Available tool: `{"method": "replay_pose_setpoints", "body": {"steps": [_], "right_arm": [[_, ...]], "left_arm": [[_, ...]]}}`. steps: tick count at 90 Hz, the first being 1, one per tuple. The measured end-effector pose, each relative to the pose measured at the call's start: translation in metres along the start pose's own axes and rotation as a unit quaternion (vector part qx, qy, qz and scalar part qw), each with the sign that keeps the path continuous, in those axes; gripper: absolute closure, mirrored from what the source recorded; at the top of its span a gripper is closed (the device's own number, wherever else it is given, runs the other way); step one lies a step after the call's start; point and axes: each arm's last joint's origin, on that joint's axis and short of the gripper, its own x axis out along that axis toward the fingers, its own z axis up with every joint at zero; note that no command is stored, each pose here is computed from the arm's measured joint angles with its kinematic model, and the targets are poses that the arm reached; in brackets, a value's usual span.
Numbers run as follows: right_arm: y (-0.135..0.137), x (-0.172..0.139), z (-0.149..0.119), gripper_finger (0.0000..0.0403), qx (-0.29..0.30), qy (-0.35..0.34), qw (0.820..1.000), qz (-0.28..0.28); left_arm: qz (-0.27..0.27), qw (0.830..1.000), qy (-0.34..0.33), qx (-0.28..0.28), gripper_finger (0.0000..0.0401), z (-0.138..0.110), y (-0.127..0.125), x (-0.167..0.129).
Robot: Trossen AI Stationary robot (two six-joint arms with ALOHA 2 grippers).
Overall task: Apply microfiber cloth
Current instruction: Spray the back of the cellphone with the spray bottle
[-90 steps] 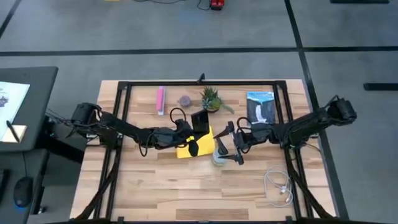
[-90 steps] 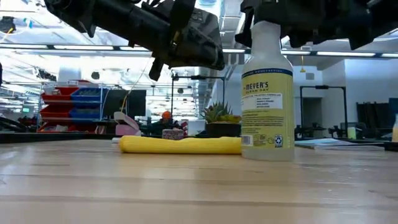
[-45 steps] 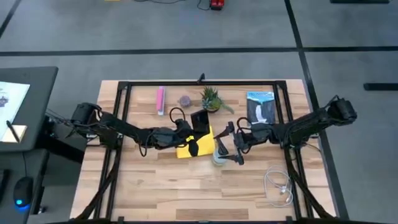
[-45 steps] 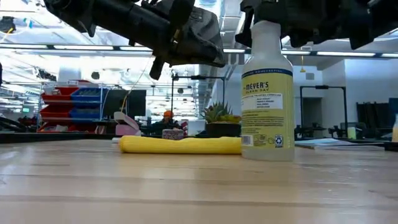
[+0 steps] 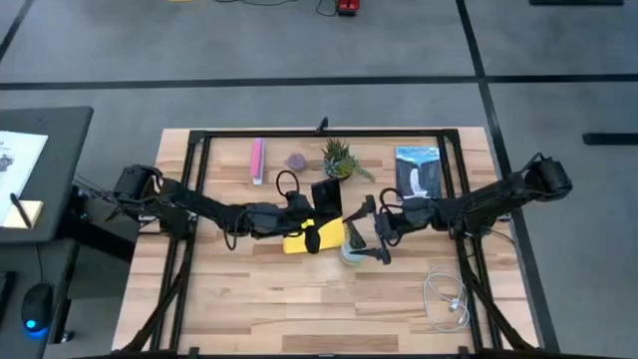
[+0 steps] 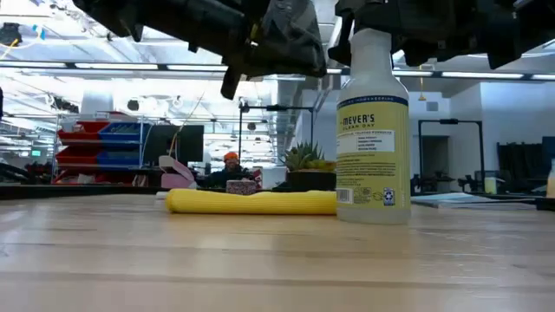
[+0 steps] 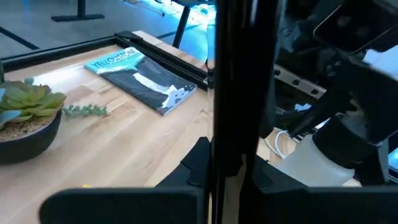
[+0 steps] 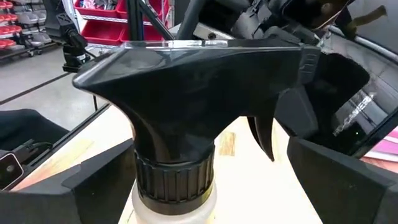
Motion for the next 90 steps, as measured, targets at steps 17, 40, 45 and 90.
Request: {"method": "replay_pose_setpoints", "body": {"steps": [17, 40, 45, 90], "right_arm": [[0.001, 0.000, 0.000, 0.0011, 0.007, -0.001, 1.000, 0.011], [0.001, 0.000, -0.001, 0.0034, 0.012, 0.004, 1.000, 0.012], [0.001, 0.000, -0.001, 0.0039, 0.012, 0.004, 1.000, 0.012], [0.000, 0.000, -0.002, 0.0077, 0.014, 0.011, 1.000, 0.012]], "left_arm": [[0.005, 1.000, 0.012, 0.006, 0.0390, -0.008, 0.002, 0.003], [0.007, 1.000, 0.012, 0.009, 0.0390, -0.010, 0.003, 0.005], [0.007, 1.000, 0.012, 0.013, 0.0390, -0.010, 0.003, 0.005], [0.006, 1.000, 0.006, 0.010, 0.0390, -0.008, 0.003, 0.005]]}}
